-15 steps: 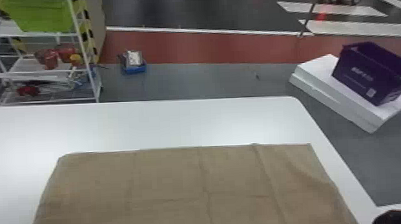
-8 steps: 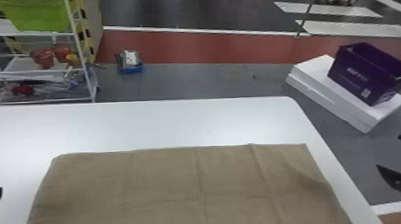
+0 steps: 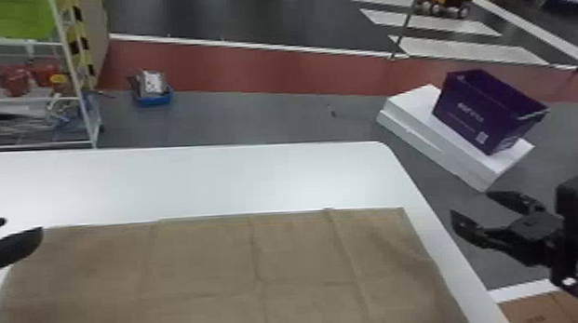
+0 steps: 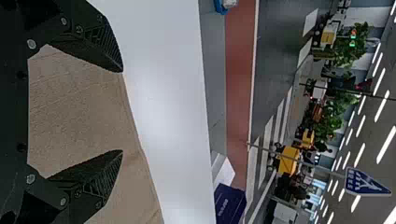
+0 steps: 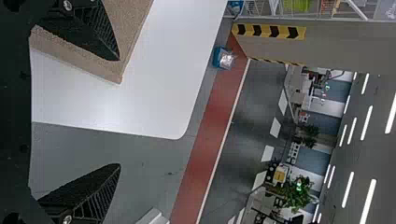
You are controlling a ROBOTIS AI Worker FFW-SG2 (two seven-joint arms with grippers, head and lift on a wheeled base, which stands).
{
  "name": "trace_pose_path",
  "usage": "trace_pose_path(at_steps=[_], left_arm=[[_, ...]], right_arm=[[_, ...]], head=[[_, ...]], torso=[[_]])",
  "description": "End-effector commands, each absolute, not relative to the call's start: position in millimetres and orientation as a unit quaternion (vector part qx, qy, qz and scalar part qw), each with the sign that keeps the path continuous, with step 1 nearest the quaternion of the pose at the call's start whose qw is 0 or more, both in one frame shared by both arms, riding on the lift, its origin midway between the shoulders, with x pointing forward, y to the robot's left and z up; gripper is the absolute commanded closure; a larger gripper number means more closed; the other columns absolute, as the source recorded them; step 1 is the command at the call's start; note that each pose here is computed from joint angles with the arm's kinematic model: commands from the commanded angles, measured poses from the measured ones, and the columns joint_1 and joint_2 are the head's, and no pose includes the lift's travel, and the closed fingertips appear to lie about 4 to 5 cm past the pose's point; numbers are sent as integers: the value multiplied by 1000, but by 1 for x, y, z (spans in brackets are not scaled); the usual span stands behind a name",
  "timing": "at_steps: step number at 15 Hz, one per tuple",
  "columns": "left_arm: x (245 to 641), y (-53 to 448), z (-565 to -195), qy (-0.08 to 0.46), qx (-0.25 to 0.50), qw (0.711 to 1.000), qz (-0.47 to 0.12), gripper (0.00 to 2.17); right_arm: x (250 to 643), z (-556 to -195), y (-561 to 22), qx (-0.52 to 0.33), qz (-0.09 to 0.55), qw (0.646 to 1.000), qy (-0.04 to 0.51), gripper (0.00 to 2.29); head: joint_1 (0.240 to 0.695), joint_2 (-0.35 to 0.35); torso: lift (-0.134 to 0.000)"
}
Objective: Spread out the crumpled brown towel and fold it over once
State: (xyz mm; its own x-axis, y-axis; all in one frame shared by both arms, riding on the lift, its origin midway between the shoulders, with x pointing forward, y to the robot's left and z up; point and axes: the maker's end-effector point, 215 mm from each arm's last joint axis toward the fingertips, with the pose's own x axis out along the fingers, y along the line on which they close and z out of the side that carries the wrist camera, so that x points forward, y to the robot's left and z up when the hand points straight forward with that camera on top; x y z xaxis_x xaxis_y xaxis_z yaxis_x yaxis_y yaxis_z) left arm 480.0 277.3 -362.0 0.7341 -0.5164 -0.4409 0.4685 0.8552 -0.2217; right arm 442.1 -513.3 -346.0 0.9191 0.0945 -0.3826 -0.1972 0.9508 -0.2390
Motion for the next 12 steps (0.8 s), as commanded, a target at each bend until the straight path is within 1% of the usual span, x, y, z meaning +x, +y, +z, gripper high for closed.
trace_pose_path(at_steps=[1,2,3,6,8,11,12], left_arm=[[515,260,-379,269,-50,918,-287,343],[524,261,-387,282,-49,912,-293,343],[534,263,-395,296,-32,906,-301,343],[549,281,-416,329,4,892,-309,343],[546,294,-423,347,11,882,-317,346],[546,315,-435,368,45,874,-314,356],[547,320,-435,375,51,871,-314,427]], right_arm=[[443,-352,-508,-134,76,970,189,76],[441,-354,-510,-136,74,969,191,76],[438,-354,-513,-137,72,969,192,76],[424,-358,-522,-143,64,968,196,80],[417,-356,-531,-145,52,969,195,80],[413,-359,-534,-142,48,969,197,80],[413,-359,-533,-142,49,969,197,80]], head=[[695,-279],[695,-279],[695,-279],[695,-278],[695,-274],[695,-266],[695,-260]], torso=[[-123],[-123],[-123],[-123],[-123],[-123],[-123]])
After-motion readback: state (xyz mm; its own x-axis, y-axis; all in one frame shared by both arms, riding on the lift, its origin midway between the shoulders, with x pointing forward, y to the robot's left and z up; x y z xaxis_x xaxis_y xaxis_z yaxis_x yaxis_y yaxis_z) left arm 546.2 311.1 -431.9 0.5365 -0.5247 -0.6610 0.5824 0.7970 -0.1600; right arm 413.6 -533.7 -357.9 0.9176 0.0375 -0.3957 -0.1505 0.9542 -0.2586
